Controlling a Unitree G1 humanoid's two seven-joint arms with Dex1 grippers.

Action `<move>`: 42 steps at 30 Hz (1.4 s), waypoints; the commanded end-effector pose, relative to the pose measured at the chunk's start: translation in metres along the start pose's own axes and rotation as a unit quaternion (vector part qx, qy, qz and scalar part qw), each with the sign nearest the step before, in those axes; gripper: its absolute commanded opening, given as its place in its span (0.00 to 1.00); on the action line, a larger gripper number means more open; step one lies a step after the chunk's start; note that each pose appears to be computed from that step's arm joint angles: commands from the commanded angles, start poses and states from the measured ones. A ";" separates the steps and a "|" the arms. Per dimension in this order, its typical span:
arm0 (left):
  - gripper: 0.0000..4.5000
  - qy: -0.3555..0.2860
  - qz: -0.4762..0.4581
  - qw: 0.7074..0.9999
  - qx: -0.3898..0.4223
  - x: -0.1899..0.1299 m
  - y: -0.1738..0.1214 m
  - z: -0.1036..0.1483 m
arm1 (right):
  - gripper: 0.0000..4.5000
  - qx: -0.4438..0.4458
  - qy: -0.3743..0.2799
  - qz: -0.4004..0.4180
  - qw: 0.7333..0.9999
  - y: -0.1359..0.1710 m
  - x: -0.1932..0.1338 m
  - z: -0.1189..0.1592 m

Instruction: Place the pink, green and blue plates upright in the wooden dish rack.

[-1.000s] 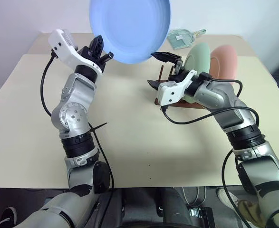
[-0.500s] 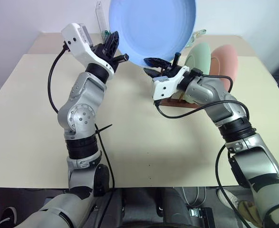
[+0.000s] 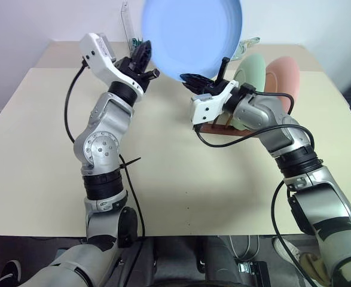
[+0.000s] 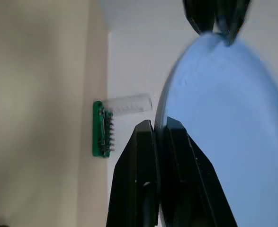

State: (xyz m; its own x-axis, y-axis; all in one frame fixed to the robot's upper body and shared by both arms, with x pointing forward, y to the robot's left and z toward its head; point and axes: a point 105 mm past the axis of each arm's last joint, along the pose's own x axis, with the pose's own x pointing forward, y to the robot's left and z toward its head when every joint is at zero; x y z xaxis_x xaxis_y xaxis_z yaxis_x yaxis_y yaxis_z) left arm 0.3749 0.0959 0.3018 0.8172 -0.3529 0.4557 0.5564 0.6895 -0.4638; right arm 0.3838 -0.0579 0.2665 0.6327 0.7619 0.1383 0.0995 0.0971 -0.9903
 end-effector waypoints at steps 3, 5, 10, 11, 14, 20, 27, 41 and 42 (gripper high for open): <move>0.87 -0.035 -0.026 0.997 0.067 -0.005 0.028 0.047 | 0.00 -0.035 -0.006 -0.088 0.995 -0.059 -0.006 0.004; 1.00 -0.037 -0.039 0.994 0.100 -0.007 0.042 0.067 | 0.00 -0.031 -0.020 -0.114 0.993 -0.075 -0.008 0.011; 1.00 -0.021 -0.083 0.986 0.141 -0.011 0.051 0.083 | 0.00 0.156 -0.079 -0.214 0.961 -0.110 -0.014 0.022; 1.00 -0.014 -0.088 0.985 0.146 -0.012 0.052 0.082 | 0.00 0.235 -0.103 -0.236 0.937 -0.117 -0.017 0.024; 1.00 0.012 -0.102 0.976 0.192 -0.014 0.053 0.072 | 0.00 0.452 -0.205 -0.247 0.833 -0.135 -0.028 0.035; 1.00 0.041 -0.151 0.962 0.226 -0.024 0.050 0.054 | 0.00 0.672 -0.246 -0.261 0.648 -0.153 -0.051 0.014; 1.00 0.139 -0.251 0.922 0.259 -0.052 0.042 0.021 | 0.00 0.854 -0.236 -0.229 0.403 -0.147 -0.073 -0.013; 1.00 0.232 -0.341 0.890 0.194 -0.075 0.029 0.001 | 0.00 0.912 -0.136 -0.202 0.331 -0.105 -0.066 -0.026; 1.00 0.232 -0.343 0.889 0.194 -0.075 0.028 0.000 | 0.00 0.911 -0.133 -0.204 0.333 -0.103 -0.067 -0.028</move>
State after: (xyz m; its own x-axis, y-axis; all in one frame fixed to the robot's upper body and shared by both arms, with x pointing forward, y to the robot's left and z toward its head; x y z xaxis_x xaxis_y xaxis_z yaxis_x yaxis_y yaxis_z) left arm 0.3339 0.1472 0.2401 0.3579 -0.9277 0.1064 0.9264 0.3670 0.0839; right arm 0.3595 -0.1336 0.3489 0.7585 0.4558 0.4658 -0.6139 0.2598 0.7454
